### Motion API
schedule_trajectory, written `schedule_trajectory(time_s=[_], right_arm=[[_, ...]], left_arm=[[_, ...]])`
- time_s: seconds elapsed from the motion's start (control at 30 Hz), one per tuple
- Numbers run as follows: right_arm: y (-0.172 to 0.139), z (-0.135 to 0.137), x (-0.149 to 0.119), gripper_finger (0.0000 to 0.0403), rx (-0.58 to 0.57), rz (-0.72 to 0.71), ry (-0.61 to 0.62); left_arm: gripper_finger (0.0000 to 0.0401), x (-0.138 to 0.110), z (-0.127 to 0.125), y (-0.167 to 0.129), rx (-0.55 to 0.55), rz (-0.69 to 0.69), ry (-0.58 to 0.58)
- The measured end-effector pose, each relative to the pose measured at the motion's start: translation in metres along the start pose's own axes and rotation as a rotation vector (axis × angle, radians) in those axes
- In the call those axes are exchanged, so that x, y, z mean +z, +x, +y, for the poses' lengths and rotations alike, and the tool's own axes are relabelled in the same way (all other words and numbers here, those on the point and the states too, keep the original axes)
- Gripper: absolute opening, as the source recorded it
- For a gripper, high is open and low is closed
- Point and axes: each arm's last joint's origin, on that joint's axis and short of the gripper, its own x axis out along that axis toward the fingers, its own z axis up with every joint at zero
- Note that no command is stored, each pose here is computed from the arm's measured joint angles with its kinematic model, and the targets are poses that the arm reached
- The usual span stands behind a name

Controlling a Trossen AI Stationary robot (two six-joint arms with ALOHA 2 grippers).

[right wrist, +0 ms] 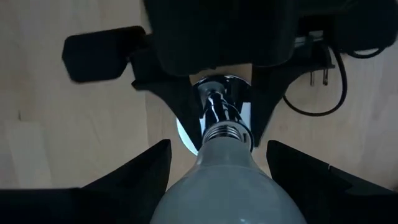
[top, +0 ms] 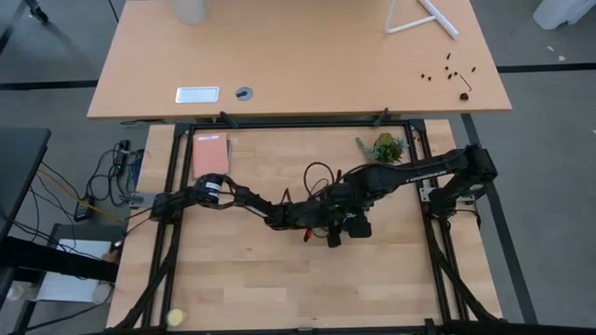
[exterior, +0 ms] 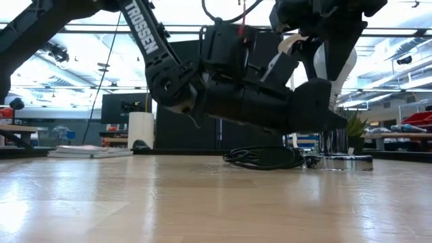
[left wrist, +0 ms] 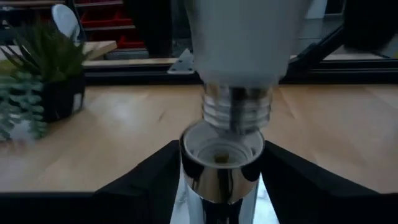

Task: Screw lightbulb
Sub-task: Insert the lightbulb into the lamp

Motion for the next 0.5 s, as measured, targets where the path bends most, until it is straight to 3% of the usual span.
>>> schedule_trajectory(time_s=[0.3,0.5], right_arm=[[0.0,-0.006,-0.002,0.0268,-0.006,0.022,0.007],[0.0,-0.003,-0.003,0.0268,-0.006,0.037,-0.002]], left_arm=[[0.0223,-0.011,-0.003,0.017,0.01,-0.01,-0.008],[0.019,-0.007,-0.003,0.018,0.009,-0.031,0.028]])
